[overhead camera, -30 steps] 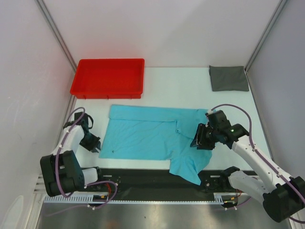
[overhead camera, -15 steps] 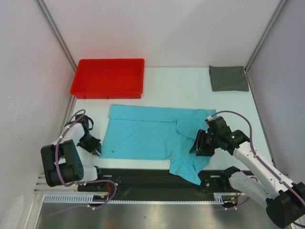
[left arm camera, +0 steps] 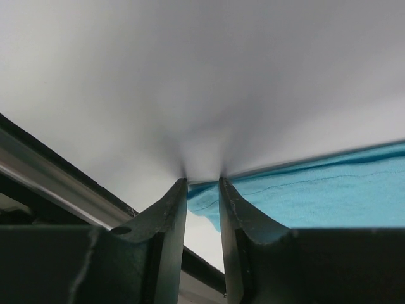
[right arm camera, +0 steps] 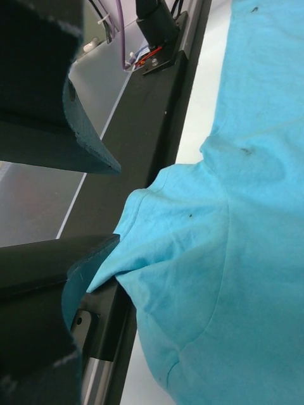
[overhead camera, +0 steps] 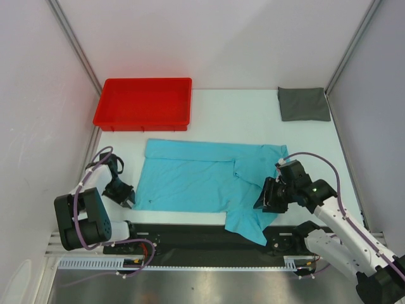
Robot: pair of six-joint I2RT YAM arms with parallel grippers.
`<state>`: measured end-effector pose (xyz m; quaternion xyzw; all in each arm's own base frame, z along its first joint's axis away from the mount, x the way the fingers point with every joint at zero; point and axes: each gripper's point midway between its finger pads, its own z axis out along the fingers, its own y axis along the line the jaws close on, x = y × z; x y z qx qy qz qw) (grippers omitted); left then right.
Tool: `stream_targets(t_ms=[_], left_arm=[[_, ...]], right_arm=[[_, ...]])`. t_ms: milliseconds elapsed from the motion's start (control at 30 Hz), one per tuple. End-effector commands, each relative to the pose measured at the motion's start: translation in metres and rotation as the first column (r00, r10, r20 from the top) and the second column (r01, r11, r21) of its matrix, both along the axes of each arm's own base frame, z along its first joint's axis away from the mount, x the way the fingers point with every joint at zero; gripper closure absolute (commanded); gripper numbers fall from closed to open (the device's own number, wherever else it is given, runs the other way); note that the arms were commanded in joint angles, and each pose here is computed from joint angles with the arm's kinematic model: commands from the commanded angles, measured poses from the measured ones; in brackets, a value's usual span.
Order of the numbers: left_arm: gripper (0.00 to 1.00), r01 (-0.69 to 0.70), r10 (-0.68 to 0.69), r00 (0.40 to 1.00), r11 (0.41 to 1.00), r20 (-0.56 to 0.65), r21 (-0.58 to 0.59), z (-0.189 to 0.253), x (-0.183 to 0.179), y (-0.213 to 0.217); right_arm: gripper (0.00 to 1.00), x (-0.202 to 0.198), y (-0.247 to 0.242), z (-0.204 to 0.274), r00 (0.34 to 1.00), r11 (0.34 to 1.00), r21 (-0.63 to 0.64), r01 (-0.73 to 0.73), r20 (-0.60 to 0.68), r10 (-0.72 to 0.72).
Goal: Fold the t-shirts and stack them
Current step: Fold the tshirt
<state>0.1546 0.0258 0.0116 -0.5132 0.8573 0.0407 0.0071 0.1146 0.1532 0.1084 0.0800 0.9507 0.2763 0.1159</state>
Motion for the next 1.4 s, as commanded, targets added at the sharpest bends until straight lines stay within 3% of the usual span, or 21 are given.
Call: stream_targets(t_ms=[0,300,400,667,933,1167,1367], left_arm=[[0.67,-0.024,0.024,0.999,0.999,0.021,-0.025,-0.001,-0.003,-0.007],[0.62,-0.016,0.018,0.999,0.999,0.040,-0.049,-0.006,-0.004,-0.016],[0.68,-0.025,0.027,0.998,0.999,0.049,-0.038,-0.007,-0.001,-0.013],[1.00,-0.042,0.041,0.996,0.999,0.080,0.000,0.004,0.017,-0.001],[1.00,-0.036,0.035,0.994,0.999,0.103,0.015,0.009,0.020,0.002],[1.00,-0.025,0.023,0.991,1.000,0.132,0.015,0.011,0.023,0.001],[0.99,-0.023,0.022,0.990,1.000,0.137,0.006,0.010,0.025,0.000]], right_arm=[[0.51,-0.007,-0.001,-0.007,1.000,1.000,0.005,0.014,-0.021,-0.014],[0.52,-0.006,0.002,-0.008,1.000,1.000,0.024,0.012,-0.021,-0.011],[0.52,-0.008,0.000,-0.011,0.999,1.000,0.008,0.022,-0.044,-0.022],[0.49,-0.037,-0.003,-0.048,0.978,0.993,-0.115,-0.030,-0.210,0.005],[0.46,-0.050,-0.004,-0.074,0.969,0.969,-0.230,-0.088,-0.245,0.030],[0.61,-0.049,-0.016,-0.085,0.973,0.950,-0.308,-0.041,-0.227,-0.032],[0.51,-0.055,-0.017,-0.090,0.971,0.956,-0.292,-0.029,-0.236,-0.043]])
